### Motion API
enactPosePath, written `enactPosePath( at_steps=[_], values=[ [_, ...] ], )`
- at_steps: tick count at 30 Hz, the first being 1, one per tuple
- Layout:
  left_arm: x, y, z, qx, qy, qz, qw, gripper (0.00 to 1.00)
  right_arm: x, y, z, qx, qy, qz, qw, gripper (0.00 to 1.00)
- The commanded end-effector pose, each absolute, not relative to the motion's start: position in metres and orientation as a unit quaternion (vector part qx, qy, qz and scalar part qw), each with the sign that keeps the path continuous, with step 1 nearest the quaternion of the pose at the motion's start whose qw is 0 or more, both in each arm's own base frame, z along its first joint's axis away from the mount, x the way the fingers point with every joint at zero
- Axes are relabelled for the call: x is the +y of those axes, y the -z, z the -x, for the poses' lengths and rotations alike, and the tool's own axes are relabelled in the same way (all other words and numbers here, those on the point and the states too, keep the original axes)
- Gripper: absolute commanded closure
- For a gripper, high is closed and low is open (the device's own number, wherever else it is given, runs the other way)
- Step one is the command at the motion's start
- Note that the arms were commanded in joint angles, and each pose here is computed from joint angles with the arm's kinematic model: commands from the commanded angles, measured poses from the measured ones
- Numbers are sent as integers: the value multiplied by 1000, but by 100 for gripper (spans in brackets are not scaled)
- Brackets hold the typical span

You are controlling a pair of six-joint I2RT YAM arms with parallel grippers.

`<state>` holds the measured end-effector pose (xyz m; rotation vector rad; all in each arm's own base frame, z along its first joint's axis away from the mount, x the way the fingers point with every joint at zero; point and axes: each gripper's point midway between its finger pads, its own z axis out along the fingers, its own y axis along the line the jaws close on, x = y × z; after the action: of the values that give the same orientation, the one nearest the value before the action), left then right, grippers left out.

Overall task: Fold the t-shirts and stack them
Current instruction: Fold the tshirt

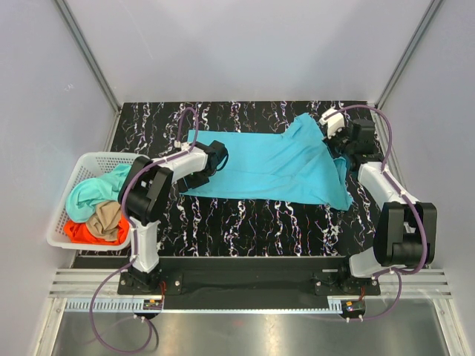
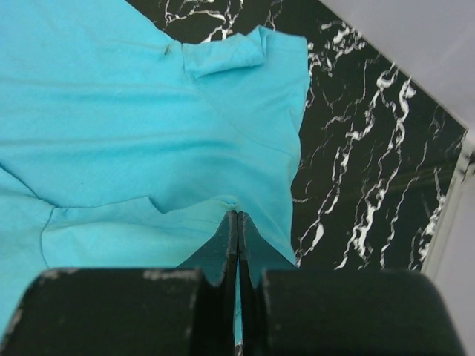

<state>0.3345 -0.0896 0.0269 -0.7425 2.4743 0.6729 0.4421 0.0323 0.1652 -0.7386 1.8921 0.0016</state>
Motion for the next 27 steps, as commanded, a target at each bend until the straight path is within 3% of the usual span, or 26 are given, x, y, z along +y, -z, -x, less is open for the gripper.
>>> enactPosePath(
  at_steps=[1, 27],
  values=[
    [-85, -41, -338, 890, -246, 286, 256, 38, 42, -199, -457, 733, 24, 371, 569, 100],
    [-90, -39, -335, 892, -252, 278, 254, 38, 76, -208, -483, 608, 98, 529, 584, 100]
  ],
)
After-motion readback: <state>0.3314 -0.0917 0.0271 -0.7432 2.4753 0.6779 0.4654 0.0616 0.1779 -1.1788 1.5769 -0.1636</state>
